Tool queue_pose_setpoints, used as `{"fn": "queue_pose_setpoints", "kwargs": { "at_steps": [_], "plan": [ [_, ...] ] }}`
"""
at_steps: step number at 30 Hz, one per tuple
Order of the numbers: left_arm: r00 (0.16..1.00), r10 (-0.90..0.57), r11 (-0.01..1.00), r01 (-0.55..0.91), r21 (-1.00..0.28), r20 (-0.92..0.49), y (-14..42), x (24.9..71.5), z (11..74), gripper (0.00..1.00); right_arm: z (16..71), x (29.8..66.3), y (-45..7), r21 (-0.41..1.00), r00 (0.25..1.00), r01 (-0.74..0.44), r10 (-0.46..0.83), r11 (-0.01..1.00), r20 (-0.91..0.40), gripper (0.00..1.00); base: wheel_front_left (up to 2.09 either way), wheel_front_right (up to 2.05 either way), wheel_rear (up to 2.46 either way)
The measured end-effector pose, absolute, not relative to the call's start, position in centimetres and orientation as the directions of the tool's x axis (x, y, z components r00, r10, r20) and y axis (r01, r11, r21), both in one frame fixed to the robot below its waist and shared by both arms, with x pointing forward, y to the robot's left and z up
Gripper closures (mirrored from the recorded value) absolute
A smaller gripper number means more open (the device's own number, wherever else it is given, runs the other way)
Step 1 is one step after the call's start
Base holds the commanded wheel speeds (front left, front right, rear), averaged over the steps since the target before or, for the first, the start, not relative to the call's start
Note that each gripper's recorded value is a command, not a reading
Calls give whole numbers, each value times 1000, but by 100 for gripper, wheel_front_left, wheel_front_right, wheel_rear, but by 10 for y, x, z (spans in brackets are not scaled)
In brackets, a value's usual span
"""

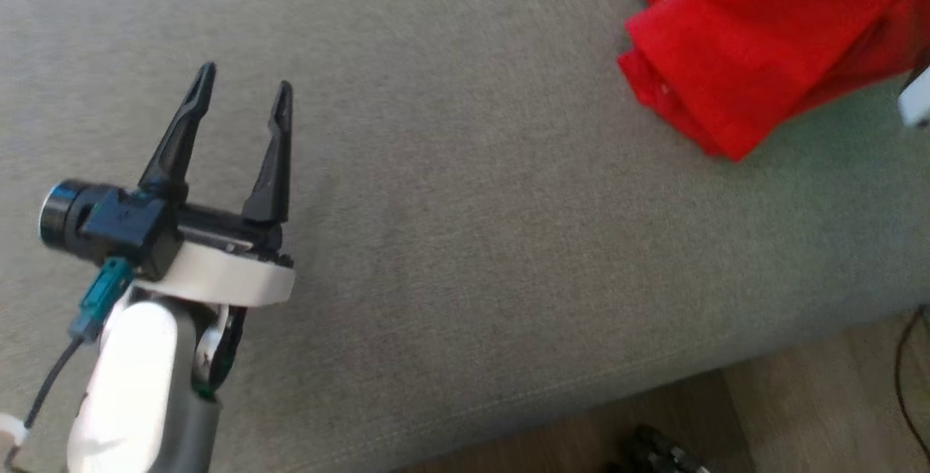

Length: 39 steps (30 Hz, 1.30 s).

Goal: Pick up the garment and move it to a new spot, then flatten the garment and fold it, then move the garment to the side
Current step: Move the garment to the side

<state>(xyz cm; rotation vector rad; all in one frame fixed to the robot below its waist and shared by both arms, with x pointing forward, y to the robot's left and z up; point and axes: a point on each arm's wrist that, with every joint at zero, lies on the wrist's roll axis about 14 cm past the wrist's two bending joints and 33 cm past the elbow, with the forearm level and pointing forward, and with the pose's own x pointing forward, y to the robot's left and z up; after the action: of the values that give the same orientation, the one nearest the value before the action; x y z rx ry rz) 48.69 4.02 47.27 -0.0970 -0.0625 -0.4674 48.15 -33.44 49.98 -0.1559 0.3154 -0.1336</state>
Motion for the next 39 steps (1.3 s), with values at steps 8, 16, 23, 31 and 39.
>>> {"fn": "queue_pose_setpoints", "kwargs": {
  "at_steps": [8, 16, 23, 31, 39],
  "plan": [
    [858, -512, 851, 512, -113, 30, 18, 501, 439, 0, 482, 493, -384, -156, 908, 227, -267, 961, -322, 100, 0, 0, 0],
    [847, -531, 840, 530, -116, 23, 12, 502, 433, 0, 478, 487, -399, -132, 901, 279, -307, 951, -306, 0, 0, 0, 0],
    [842, -537, 836, 539, -101, 46, 9, 498, 447, 0, 497, 464, -400, -95, 920, 323, -336, 942, -203, 0, 0, 0, 0],
    [881, -472, 874, 472, -113, 30, 30, 482, 453, 0, 506, 434, -327, -27, 967, 239, -240, 971, -84, 0, 0, 0, 0],
    [939, -342, 931, 344, -120, 39, 68, 462, 471, 0, 510, 415, -248, 20, 995, 97, -96, 995, -36, 0, 0, 0, 0]
  ]
}}
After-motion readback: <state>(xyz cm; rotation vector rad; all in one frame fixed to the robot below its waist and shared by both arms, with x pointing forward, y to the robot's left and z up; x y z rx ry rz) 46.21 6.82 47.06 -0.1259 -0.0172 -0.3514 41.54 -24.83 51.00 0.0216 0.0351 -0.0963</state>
